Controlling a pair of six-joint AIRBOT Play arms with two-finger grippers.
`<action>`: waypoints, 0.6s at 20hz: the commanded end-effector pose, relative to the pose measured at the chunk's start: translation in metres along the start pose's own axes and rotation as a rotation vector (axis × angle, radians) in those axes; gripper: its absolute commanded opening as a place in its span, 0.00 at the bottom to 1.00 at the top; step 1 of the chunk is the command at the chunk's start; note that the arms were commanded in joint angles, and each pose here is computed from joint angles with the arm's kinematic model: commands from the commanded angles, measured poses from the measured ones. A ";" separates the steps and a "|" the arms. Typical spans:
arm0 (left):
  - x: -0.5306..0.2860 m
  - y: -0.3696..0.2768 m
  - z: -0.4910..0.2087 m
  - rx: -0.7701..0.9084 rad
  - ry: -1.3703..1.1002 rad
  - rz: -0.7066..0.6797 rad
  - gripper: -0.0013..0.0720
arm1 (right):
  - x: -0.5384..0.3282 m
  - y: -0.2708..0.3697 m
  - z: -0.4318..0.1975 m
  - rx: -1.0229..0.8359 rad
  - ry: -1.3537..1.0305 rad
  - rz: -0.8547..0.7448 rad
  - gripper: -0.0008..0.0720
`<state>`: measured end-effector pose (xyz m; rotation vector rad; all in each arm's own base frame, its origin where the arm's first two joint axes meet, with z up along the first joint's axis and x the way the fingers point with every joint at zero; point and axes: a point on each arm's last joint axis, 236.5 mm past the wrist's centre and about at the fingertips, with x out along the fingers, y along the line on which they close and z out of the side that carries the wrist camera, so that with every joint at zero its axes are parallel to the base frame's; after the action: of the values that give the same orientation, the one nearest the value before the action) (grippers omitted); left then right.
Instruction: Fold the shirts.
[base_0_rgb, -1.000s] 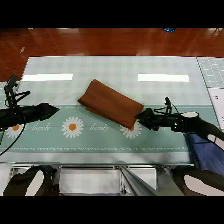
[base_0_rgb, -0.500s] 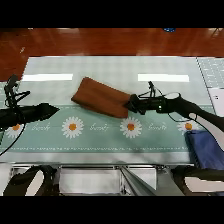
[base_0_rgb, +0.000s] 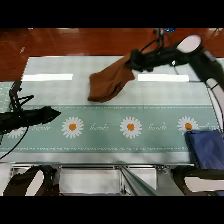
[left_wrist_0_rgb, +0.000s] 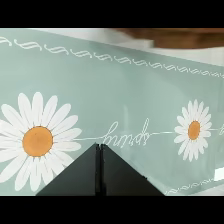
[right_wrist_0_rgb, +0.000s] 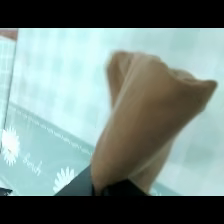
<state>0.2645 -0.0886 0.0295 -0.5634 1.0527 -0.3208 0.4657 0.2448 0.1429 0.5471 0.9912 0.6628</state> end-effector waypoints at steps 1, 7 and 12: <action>0.002 0.003 -0.004 -0.007 0.008 0.003 0.04 | -0.075 0.002 0.050 -0.029 -0.099 -0.081 0.04; 0.002 0.003 -0.003 0.005 0.006 0.003 0.04 | -0.204 -0.050 0.064 0.119 -0.226 -0.207 0.04; 0.002 0.006 0.008 0.032 -0.042 0.016 0.04 | -0.316 -0.096 0.031 0.291 -0.338 -0.445 0.04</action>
<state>0.2660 -0.0868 0.0260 -0.5421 1.0412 -0.3227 0.4361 0.0034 0.2669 0.6182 0.8325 0.2139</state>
